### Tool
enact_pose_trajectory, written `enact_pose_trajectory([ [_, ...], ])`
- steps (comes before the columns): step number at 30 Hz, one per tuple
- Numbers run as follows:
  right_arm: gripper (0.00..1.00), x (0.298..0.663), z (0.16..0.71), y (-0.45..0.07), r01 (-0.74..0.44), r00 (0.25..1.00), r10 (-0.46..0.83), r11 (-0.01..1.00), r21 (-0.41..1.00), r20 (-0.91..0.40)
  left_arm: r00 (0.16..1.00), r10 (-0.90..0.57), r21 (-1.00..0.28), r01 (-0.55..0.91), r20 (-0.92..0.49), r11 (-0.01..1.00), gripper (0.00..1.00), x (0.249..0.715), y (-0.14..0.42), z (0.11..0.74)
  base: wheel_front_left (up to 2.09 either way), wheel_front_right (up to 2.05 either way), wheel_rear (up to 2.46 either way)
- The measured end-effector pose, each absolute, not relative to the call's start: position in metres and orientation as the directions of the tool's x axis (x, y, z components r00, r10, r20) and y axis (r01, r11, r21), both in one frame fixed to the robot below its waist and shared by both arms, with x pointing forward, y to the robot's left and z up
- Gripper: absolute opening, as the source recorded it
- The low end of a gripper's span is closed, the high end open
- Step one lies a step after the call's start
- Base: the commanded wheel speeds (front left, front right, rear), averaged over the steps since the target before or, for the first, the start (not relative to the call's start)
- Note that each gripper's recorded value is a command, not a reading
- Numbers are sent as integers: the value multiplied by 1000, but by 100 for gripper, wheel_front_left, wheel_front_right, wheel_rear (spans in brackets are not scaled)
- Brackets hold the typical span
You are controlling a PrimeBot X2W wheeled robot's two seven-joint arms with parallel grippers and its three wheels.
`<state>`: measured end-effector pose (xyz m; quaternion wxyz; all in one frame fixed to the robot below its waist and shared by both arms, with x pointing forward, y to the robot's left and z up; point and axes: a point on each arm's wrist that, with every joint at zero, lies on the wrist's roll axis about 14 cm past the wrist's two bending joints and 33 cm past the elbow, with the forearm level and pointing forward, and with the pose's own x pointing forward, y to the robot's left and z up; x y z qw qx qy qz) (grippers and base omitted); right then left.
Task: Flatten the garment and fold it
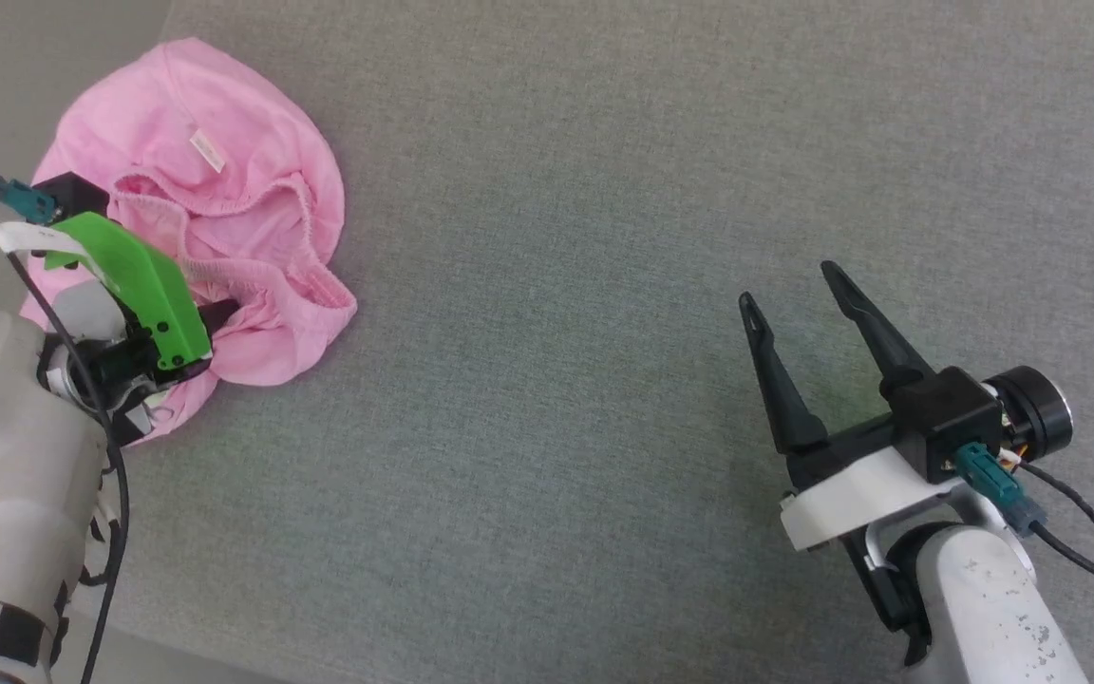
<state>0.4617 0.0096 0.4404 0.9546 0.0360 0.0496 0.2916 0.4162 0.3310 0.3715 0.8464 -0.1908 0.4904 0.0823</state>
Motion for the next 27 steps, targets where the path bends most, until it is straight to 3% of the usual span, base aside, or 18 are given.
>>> enact_pose_trajectory([
  [5, 100, 460, 450, 10, -555, 826, 561, 826, 96, -51, 594, 30, -181, -292, -804, 939, 0, 423, 343, 388, 0, 0, 0],
  [8, 100, 459, 460, 10, -555, 828, 560, 826, 100, -24, 700, 115, -109, -267, -705, 958, 0, 437, 363, 418, 0, 0, 0],
  [13, 100, 455, 479, 6, -548, 836, 548, 834, 65, 19, 881, 199, -30, -235, -428, 972, 0, 470, 383, 500, 0, 0, 0],
  [16, 100, 451, 487, 2, -540, 842, 539, 840, 61, 39, 945, 217, 24, -217, -246, 976, 0, 482, 386, 552, 0, 0, 0],
  [22, 100, 442, 509, -8, -519, 853, 513, 853, 60, 92, 976, 189, 83, -199, 111, 977, 0, 486, 379, 649, 0, 0, 0],
  [27, 100, 436, 524, -27, -476, 875, 468, 878, 47, 122, 954, 141, 125, -179, 266, 976, 0, 485, 361, 701, 0, 0, 0],
])
